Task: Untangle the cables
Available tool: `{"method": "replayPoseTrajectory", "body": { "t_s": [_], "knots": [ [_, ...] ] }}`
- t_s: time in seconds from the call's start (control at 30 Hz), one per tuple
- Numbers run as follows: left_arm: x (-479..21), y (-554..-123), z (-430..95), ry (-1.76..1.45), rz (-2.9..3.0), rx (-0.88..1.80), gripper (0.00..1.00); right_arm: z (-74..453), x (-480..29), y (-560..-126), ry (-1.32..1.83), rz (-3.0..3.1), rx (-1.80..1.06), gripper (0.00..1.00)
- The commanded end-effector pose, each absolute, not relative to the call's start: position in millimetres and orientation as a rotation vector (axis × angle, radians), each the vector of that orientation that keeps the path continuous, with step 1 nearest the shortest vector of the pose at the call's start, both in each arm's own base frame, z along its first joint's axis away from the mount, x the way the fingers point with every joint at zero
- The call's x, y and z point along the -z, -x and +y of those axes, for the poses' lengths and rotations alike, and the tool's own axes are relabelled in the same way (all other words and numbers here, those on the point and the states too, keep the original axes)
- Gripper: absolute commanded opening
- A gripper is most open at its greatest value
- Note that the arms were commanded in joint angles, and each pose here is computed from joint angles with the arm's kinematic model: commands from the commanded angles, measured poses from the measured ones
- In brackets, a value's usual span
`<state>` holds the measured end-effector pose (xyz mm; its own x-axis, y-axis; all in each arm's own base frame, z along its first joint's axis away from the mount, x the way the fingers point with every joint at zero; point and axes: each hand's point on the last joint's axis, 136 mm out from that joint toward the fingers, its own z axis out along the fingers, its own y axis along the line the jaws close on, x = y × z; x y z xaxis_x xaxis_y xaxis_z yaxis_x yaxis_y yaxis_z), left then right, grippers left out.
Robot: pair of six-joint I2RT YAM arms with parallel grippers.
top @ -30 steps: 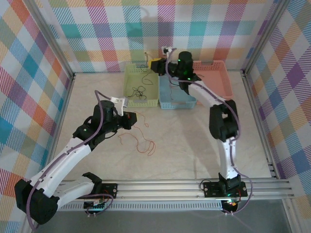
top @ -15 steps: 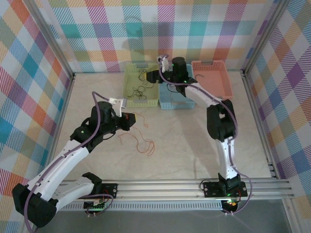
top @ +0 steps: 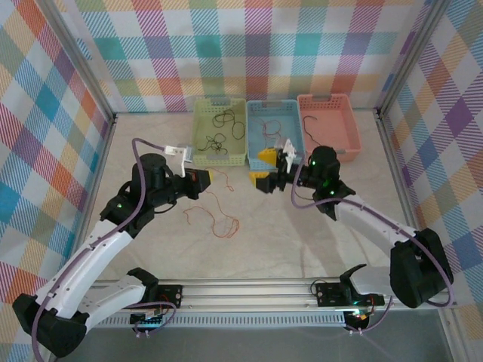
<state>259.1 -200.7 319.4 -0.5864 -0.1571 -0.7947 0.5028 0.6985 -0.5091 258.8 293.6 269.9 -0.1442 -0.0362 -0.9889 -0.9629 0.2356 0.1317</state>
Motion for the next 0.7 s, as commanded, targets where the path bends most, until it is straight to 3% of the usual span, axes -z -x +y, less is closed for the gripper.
{"method": "replayPoseTrajectory", "body": {
  "t_s": [0.0,0.43,0.67],
  "knots": [
    [-343,-251,-200,-0.268,1.966,0.977,0.00,305,-275,-233,1.154,1.312,-1.113,0.85],
    [-364,-239,-195,-0.280,1.931,0.991,0.00,368,-244,-212,1.381,1.281,-1.215,0.85],
    [-376,-232,-190,-0.286,1.900,0.982,0.00,381,-206,-200,1.447,1.353,-1.332,0.79]
  ]
}}
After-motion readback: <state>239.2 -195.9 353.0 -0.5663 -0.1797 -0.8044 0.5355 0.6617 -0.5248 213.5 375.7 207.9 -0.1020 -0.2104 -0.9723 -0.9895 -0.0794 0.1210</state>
